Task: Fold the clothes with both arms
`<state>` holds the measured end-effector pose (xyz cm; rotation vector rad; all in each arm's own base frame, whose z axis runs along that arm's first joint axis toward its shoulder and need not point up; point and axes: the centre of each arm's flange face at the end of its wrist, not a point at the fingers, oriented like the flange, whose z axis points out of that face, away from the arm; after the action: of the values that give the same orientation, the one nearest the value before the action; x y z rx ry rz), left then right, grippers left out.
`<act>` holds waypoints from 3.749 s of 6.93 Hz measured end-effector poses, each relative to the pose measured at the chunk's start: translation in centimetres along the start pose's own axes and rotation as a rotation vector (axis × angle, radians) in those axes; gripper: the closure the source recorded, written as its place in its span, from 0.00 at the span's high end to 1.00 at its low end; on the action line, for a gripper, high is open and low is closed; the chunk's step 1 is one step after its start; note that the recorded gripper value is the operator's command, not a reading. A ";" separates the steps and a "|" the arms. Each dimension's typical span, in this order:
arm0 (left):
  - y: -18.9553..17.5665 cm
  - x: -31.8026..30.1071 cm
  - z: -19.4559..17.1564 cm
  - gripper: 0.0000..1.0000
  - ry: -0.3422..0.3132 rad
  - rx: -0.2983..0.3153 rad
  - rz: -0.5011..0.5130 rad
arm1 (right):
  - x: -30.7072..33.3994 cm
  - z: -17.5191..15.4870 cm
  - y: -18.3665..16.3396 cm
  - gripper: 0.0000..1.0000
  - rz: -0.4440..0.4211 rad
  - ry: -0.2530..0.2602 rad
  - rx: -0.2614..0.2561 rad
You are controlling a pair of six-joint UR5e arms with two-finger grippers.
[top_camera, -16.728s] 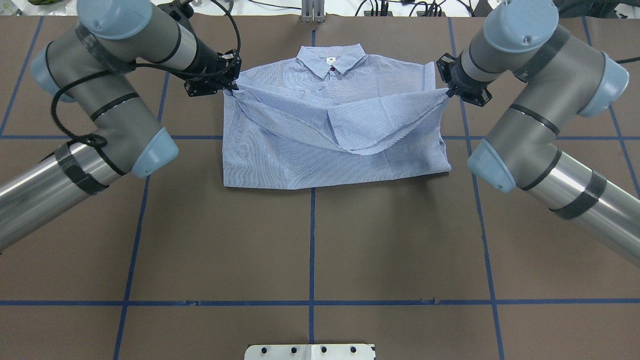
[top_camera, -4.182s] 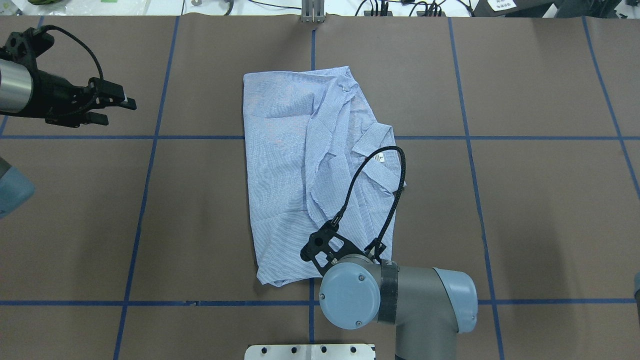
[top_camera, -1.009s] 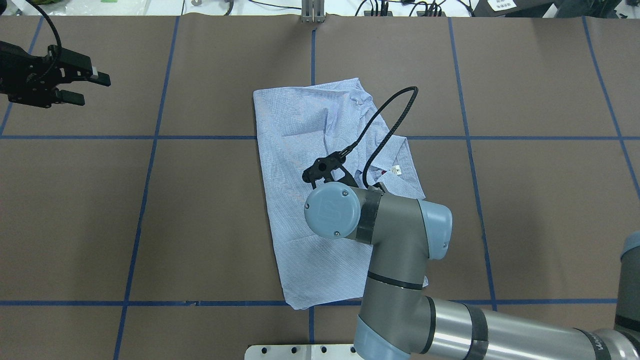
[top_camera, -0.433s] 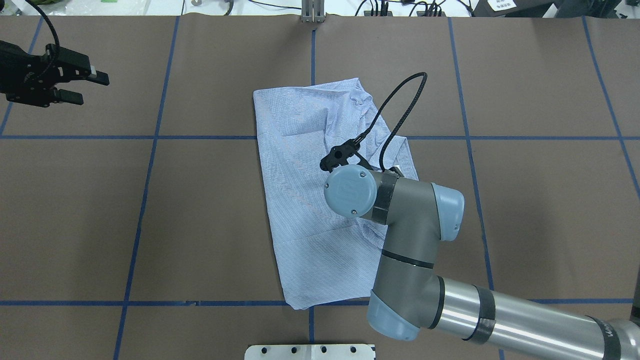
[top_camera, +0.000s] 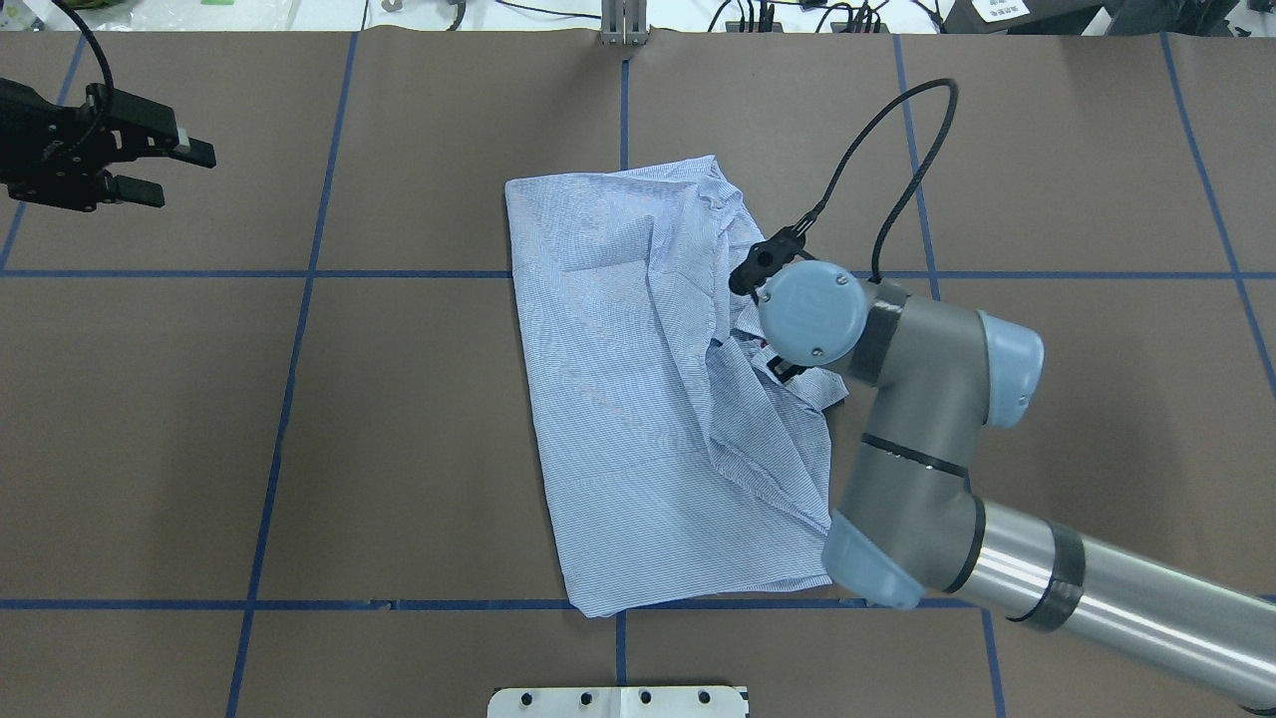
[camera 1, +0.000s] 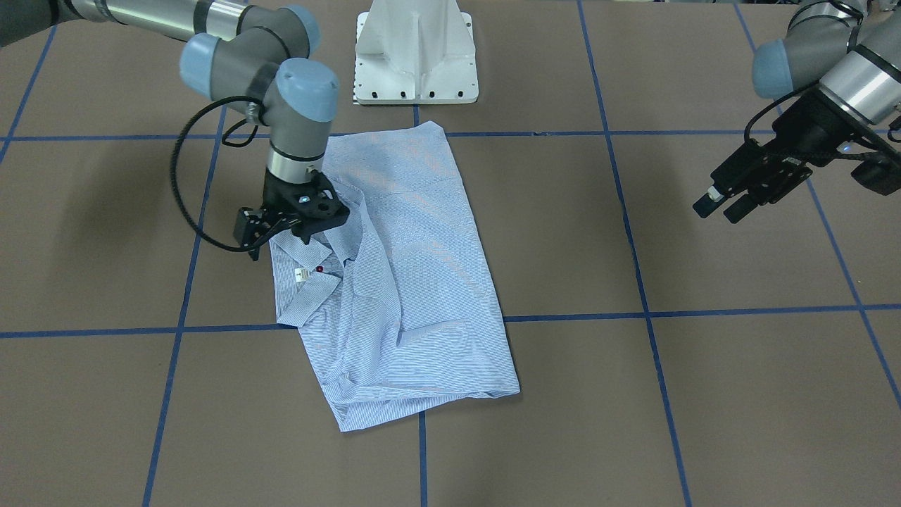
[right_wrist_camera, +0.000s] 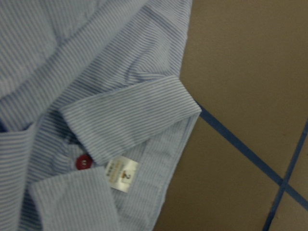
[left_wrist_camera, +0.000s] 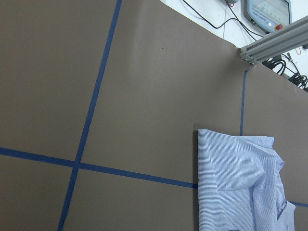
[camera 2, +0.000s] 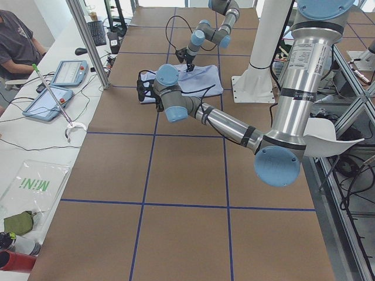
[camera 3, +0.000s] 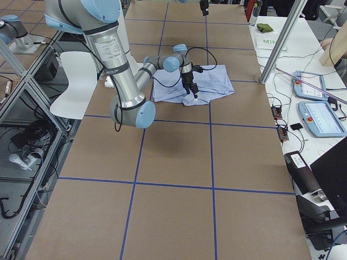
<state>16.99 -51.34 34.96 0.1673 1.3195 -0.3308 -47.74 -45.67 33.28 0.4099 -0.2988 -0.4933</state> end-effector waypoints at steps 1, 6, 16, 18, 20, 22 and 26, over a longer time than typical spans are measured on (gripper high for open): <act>0.0 0.5 -0.3 0.85 0.000 0.001 -0.002 | 3.9 1.5 0.9 1.00 -0.025 0.000 -0.008; 0.3 -1.1 -1.7 0.85 -0.034 0.008 0.052 | -3.5 -5.6 -6.2 1.00 0.184 -0.154 0.067; 0.4 -1.5 -1.6 0.85 -0.042 0.008 0.055 | -11.4 -7.1 -2.5 0.00 0.295 -0.337 0.000; 0.4 -1.5 -1.6 0.85 -0.042 0.009 0.053 | -8.2 -6.9 -3.2 0.00 0.272 -0.348 -0.002; 0.5 -1.4 -1.7 0.85 -0.040 0.011 0.052 | -2.4 -5.2 -4.1 0.00 0.222 -0.307 0.009; 0.6 -1.0 -1.9 0.85 -0.034 0.012 0.049 | 1.2 -2.4 -2.8 0.00 0.174 -0.263 -0.009; 0.7 -0.7 -2.1 0.85 -0.028 0.014 0.044 | 2.7 0.4 -0.3 1.00 0.209 -0.236 -0.038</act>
<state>15.17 -49.97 35.06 0.2022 1.2839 -0.3040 -45.74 -47.45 33.99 0.2793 -0.5531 -0.3420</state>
